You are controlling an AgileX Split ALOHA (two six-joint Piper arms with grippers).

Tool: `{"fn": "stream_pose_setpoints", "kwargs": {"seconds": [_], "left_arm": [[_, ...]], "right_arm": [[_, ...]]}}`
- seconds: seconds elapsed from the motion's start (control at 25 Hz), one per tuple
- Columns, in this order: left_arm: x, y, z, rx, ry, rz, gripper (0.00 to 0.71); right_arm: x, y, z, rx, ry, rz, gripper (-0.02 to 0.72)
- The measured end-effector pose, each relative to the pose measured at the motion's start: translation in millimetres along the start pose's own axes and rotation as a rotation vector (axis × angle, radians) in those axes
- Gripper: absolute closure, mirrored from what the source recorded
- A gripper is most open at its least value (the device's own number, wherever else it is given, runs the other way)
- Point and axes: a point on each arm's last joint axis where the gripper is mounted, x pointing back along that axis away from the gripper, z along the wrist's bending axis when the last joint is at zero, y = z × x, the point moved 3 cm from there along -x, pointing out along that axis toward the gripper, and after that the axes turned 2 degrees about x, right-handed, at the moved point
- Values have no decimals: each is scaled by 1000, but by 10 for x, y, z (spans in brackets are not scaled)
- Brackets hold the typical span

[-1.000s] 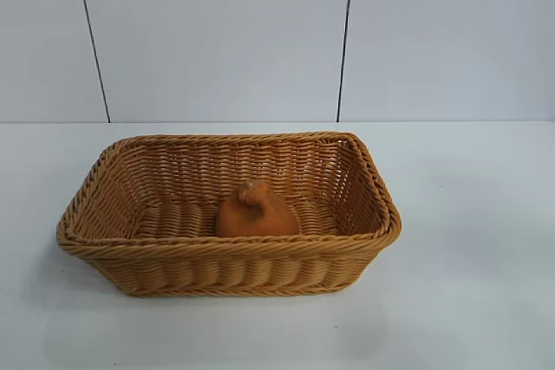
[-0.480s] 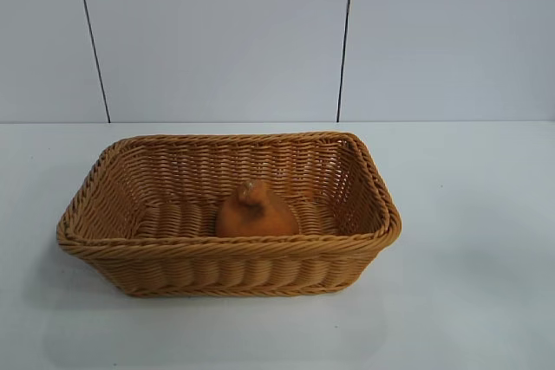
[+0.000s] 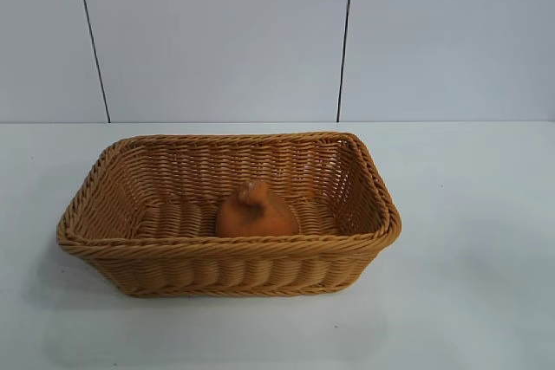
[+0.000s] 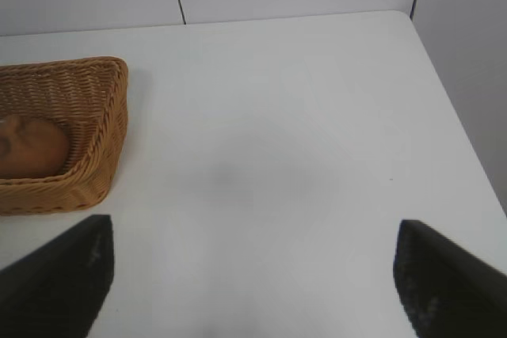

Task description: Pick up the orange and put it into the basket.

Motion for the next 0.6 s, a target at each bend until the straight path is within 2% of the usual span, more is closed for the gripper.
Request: {"fn": "stream_pose_setpoints", "kwargs": {"seconds": [0.6], "left_arm": [[0,0,0,0,0,0,98]], "right_arm": [[0,0,0,0,0,0,42]]}}
